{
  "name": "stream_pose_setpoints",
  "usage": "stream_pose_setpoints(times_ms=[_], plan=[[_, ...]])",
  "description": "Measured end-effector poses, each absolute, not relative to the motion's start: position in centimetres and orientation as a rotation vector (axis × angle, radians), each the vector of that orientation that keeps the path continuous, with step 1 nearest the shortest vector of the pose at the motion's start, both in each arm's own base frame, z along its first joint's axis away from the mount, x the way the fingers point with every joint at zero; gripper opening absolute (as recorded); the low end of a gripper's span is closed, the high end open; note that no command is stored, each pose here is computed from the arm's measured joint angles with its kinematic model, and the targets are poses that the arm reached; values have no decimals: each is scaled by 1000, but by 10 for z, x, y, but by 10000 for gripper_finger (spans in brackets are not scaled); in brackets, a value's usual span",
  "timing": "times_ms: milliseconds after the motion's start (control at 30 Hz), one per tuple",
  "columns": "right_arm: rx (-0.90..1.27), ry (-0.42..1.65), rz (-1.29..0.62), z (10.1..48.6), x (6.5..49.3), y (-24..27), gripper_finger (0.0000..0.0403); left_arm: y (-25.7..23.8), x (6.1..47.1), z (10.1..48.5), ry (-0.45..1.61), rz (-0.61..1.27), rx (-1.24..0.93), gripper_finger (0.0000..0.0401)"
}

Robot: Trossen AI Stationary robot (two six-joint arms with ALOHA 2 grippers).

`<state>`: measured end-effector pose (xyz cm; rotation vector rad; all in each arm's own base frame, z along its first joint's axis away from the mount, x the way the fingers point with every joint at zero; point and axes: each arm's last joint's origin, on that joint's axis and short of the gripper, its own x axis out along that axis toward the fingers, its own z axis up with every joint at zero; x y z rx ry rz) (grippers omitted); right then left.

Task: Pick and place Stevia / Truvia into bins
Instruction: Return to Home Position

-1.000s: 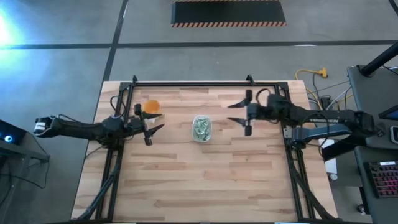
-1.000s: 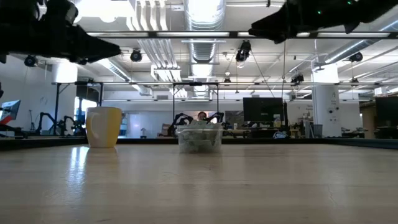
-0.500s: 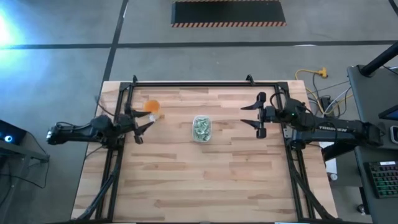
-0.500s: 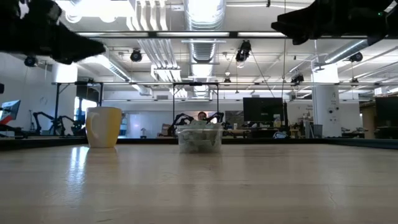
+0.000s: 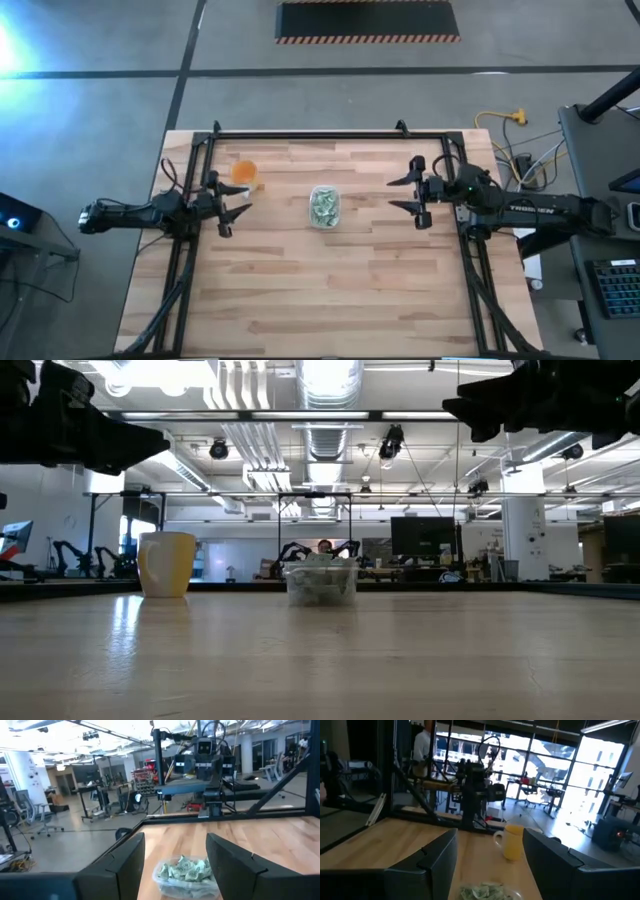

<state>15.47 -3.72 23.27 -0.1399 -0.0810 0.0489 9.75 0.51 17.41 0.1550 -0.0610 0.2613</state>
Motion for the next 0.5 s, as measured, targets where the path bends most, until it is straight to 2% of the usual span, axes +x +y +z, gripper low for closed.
stream_pose_setpoints(times_ms=[500], plan=[[-129, -124, -1, 194, 138, -39, 215, 4, 98, 172, -41, 238, 159, 195]])
